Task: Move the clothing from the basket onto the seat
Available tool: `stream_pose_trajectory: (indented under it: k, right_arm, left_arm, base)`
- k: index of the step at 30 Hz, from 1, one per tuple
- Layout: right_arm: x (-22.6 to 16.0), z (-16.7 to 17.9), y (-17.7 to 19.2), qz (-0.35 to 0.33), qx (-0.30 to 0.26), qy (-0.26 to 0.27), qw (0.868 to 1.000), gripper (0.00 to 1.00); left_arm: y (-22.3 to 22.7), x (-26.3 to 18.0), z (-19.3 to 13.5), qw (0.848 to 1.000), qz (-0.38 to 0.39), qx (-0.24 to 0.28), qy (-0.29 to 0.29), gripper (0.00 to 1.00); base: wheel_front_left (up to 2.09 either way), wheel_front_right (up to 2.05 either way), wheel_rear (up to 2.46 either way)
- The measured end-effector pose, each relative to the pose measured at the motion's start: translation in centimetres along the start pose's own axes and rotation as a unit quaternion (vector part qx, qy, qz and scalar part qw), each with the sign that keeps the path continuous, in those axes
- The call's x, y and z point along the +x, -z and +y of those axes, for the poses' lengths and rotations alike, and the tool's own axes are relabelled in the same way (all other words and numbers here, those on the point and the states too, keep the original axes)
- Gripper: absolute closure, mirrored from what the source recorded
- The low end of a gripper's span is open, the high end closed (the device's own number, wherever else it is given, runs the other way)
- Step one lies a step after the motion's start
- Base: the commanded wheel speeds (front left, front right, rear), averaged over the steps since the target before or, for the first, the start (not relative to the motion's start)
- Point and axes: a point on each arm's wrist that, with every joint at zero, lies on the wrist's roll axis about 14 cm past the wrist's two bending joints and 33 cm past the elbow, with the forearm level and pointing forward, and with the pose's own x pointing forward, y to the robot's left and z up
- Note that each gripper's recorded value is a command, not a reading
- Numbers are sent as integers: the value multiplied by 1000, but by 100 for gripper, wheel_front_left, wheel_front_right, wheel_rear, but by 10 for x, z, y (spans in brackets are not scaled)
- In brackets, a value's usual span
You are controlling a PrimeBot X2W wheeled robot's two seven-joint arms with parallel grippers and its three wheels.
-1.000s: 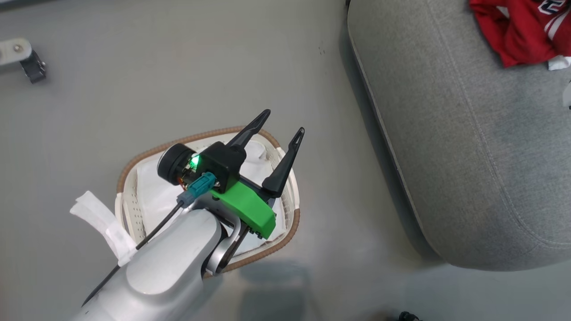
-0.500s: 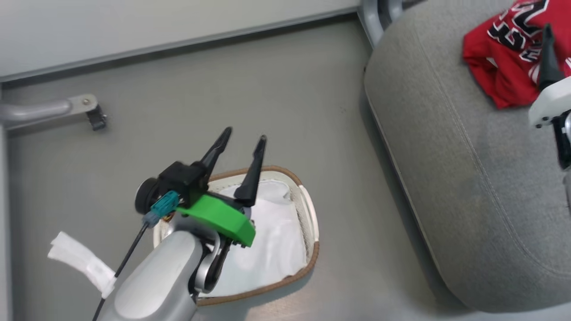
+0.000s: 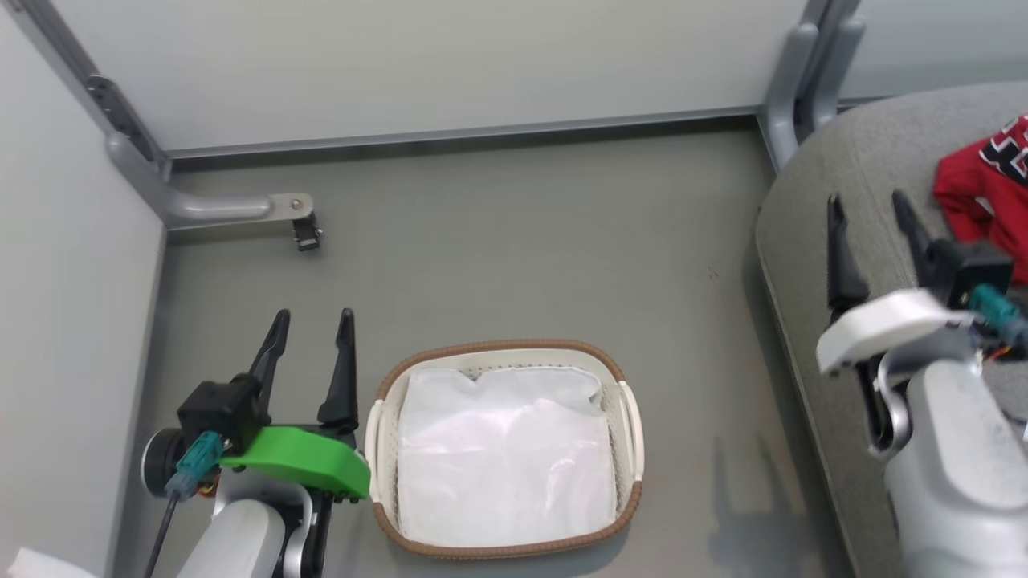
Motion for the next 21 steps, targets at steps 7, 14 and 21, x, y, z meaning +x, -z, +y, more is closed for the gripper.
stream_pose_trajectory:
  k: [7, 14, 21]
  right_arm:
    - [-44, 32, 11, 2, 20, -22, 1000, 0]
    - [-77, 39, 18, 13, 38, -30, 999, 0]
    - [-95, 42, 24, 24, 41, -34, 998, 0]
  left_arm:
    - [-3, -42, 34, 998, -10, 3, -69, 0]
    - [1, -66, 41, 996, -11, -2, -91, 0]
    - [11, -78, 37, 995, -3, -21, -94, 0]
  base:
    - [0, 0, 0]
    - [0, 0, 0]
    - [0, 0, 0]
